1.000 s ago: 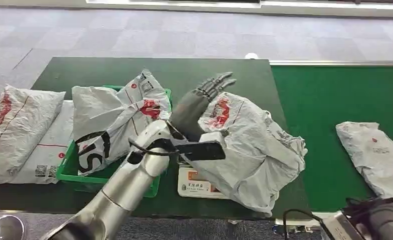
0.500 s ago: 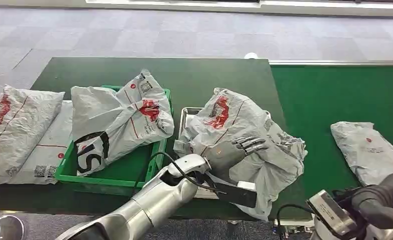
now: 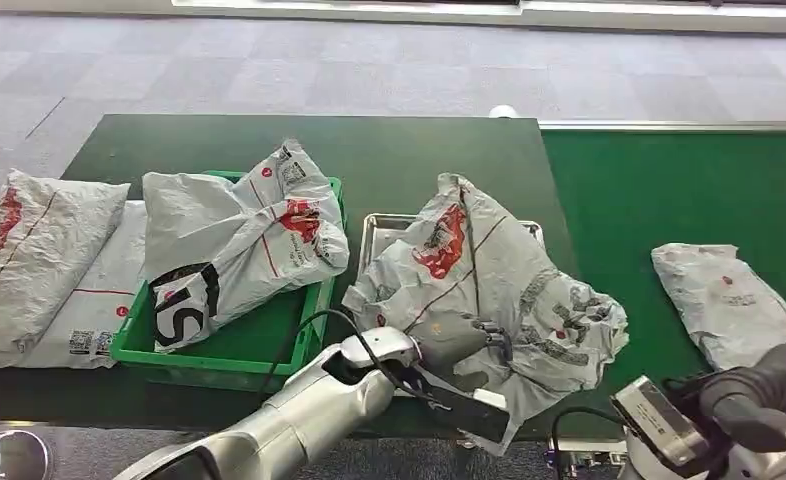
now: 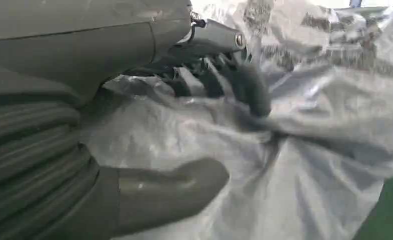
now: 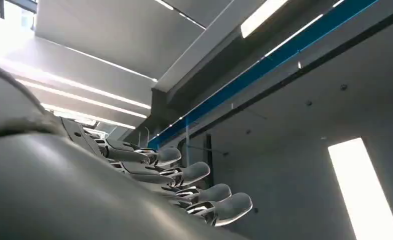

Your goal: Moved the parcel from conveyor to table for the left to box.

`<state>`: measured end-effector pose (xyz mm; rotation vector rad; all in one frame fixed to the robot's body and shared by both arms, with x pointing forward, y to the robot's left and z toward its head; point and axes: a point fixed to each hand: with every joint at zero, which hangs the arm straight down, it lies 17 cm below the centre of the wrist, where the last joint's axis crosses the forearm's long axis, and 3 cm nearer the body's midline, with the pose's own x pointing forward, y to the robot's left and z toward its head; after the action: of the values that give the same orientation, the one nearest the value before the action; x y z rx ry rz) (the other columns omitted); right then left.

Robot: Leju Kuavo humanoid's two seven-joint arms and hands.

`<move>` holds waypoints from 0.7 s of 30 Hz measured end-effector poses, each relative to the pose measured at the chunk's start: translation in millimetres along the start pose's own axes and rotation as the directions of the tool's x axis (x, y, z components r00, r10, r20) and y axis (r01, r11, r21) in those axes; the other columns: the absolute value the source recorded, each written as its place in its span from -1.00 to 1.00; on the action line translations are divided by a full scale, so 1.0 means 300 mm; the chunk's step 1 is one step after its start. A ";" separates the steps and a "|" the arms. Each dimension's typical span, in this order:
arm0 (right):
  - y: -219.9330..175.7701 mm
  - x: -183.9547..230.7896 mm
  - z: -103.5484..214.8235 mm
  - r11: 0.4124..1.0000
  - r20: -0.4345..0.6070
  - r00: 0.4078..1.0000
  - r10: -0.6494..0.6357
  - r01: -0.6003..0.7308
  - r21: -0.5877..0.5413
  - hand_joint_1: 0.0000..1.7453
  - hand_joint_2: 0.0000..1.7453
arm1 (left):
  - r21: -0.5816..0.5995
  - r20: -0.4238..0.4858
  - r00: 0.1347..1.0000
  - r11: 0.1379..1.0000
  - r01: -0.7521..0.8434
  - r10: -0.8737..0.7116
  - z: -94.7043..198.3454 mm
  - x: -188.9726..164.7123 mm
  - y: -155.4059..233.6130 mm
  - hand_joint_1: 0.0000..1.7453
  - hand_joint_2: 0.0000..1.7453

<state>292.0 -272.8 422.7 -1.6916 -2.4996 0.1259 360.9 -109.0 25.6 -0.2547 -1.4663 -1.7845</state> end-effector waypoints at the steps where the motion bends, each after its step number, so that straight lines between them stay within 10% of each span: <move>1: -0.001 -0.001 0.000 1.000 -0.001 1.000 -0.001 0.001 -0.001 -1.00 -1.00 | -0.003 -0.004 1.000 1.000 0.009 -0.009 0.000 -0.003 0.003 1.00 1.00; 8: -0.003 -0.004 0.001 1.000 -0.006 1.000 -0.004 0.003 -0.003 -1.00 -1.00 | 0.039 -0.020 0.999 0.998 0.047 -0.047 -0.003 -0.018 0.038 1.00 1.00; 21: -0.027 -0.024 0.000 1.000 -0.018 1.000 0.010 -0.010 -0.017 -1.00 -1.00 | 0.623 -0.103 0.974 0.751 0.220 -0.200 0.131 0.019 0.663 1.00 1.00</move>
<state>287.2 -282.6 423.6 -1.7044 -2.4864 0.0907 479.2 -79.1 187.3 0.2984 -2.0421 -1.3347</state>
